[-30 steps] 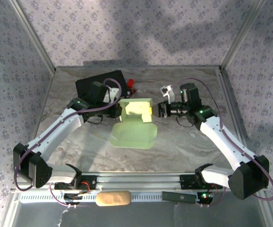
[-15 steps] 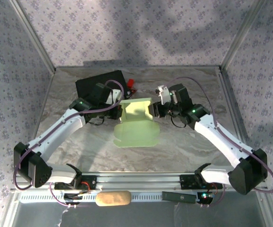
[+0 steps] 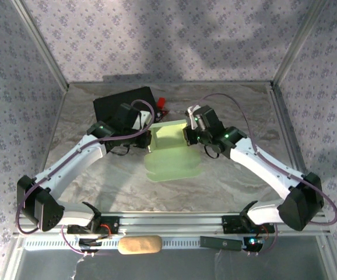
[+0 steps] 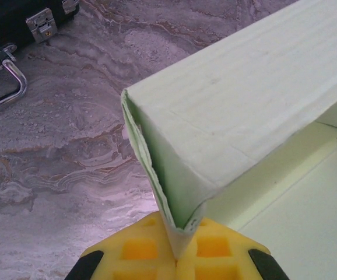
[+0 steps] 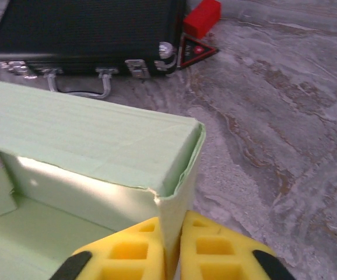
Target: Fold the paper box
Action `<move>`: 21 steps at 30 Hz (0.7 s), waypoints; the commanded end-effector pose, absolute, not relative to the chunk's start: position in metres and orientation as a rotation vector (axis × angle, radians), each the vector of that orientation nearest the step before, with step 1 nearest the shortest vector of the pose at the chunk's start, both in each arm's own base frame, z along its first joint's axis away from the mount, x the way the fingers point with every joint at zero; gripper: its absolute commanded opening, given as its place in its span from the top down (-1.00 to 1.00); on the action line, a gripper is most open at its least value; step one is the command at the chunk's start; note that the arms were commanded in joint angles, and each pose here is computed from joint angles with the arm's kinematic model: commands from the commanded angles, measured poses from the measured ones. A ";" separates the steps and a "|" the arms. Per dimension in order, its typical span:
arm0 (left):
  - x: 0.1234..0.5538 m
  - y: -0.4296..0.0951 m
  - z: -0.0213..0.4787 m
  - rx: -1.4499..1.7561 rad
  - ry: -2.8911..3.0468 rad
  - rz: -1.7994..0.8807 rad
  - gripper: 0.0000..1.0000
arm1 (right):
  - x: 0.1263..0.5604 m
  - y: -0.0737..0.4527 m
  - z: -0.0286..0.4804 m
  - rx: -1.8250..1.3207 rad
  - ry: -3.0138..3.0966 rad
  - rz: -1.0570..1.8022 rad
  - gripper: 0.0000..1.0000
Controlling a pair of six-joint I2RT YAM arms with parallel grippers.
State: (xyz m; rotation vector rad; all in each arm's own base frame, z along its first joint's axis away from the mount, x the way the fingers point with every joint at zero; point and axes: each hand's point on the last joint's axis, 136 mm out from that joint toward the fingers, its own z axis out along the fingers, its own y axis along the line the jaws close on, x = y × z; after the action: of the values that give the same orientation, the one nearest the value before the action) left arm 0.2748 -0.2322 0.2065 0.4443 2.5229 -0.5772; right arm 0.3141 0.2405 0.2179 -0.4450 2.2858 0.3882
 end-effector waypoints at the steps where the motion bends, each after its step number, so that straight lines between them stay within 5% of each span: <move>1: 0.272 -0.256 0.232 0.518 2.450 -0.684 1.00 | 0.319 0.238 0.217 -0.379 2.297 0.273 0.87; 12: 0.270 -0.261 0.227 0.527 2.463 -0.673 1.00 | 0.327 0.241 0.224 -0.303 2.282 0.186 0.99; 21: 0.267 -0.261 0.226 0.533 2.464 -0.672 1.00 | 0.339 0.240 0.234 -0.306 2.254 0.186 0.74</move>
State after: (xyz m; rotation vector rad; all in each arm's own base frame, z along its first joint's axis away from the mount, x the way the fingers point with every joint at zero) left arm 0.2740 -0.2388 0.2027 0.4496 2.5313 -0.5470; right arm 0.3255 0.2365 0.2167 -0.3277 2.3056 0.1791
